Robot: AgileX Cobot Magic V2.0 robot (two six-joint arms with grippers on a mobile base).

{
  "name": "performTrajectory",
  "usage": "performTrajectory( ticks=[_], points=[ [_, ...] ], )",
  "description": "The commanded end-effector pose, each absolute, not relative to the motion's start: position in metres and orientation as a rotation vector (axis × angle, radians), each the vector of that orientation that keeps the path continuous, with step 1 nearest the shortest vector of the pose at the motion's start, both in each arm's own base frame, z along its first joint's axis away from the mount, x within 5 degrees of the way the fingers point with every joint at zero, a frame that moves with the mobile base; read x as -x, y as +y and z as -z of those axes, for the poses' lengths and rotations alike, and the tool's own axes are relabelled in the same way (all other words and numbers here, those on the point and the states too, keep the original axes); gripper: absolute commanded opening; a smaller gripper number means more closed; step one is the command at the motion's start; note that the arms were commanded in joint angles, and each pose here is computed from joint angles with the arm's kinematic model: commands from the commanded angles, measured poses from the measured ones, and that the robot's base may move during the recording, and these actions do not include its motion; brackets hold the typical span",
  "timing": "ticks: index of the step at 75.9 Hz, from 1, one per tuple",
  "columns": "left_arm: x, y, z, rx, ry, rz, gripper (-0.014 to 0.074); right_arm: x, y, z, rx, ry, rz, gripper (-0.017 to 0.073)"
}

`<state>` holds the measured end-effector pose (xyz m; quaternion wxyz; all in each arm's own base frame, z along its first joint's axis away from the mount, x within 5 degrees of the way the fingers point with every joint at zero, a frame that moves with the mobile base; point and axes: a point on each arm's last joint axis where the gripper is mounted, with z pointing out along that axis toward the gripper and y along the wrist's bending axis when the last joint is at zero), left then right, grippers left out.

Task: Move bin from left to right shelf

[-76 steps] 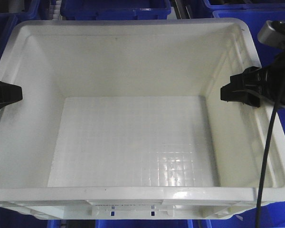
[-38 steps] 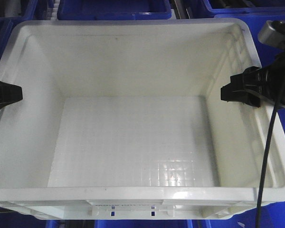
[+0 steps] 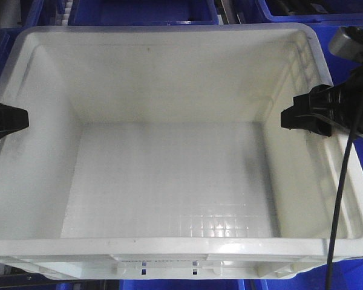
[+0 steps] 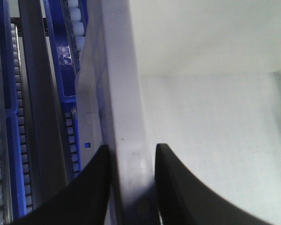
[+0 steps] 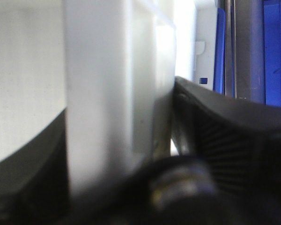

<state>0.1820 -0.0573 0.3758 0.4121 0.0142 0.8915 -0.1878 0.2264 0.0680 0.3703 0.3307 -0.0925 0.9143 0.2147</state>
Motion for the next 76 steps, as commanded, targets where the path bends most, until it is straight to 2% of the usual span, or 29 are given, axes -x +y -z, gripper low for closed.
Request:
performTrajectory(
  ticks=[1, 76],
  points=[
    [-0.1787, -0.0599, -0.4062, -0.011, 2.038, 0.563, -0.0006, -0.222, 0.0728, -0.3997, 0.209, 2.218, -0.66, -0.0006],
    [-0.1787, -0.0599, -0.4062, -0.011, 2.038, 0.563, -0.0006, -0.222, 0.0728, -0.3997, 0.209, 2.218, -0.66, -0.0006]
  ],
)
